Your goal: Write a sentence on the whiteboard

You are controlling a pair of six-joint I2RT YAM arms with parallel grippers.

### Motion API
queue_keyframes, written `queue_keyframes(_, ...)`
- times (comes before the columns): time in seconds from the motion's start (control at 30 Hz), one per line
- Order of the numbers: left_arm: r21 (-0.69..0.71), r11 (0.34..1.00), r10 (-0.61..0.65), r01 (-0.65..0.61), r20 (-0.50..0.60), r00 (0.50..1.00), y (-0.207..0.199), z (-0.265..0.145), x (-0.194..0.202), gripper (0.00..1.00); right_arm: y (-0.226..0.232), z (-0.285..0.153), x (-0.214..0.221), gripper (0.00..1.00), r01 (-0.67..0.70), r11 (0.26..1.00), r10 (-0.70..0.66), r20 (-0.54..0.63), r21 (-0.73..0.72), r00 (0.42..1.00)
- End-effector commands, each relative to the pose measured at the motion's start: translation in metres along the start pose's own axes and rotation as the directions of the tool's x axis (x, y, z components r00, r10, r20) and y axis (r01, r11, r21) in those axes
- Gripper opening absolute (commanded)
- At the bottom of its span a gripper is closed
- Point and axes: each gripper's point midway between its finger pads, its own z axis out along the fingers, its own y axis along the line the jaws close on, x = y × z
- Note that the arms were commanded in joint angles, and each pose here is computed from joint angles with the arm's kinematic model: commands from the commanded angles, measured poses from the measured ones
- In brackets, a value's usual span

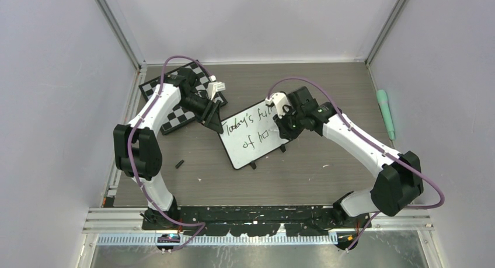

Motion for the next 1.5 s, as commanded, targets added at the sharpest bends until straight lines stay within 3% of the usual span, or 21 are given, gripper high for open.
queue_keyframes(0.0,-0.006,0.999,0.045,-0.045,0.029,0.999,-0.01,-0.008,-0.008,0.49,-0.007,-0.007,-0.014,0.0,0.019,1.0,-0.02,0.039,0.024,0.999)
queue_keyframes(0.87,-0.01,0.999,0.04,-0.039,0.024,0.999,-0.008,-0.006,-0.005,0.49,-0.022,0.0,-0.03,0.0,0.022,0.997,-0.025,0.047,0.069,0.999)
queue_keyframes(1.47,-0.008,0.999,0.038,-0.038,0.024,0.999,-0.007,-0.006,-0.007,0.49,-0.001,0.009,0.014,0.0,-0.024,1.0,0.024,-0.024,-0.005,0.999)
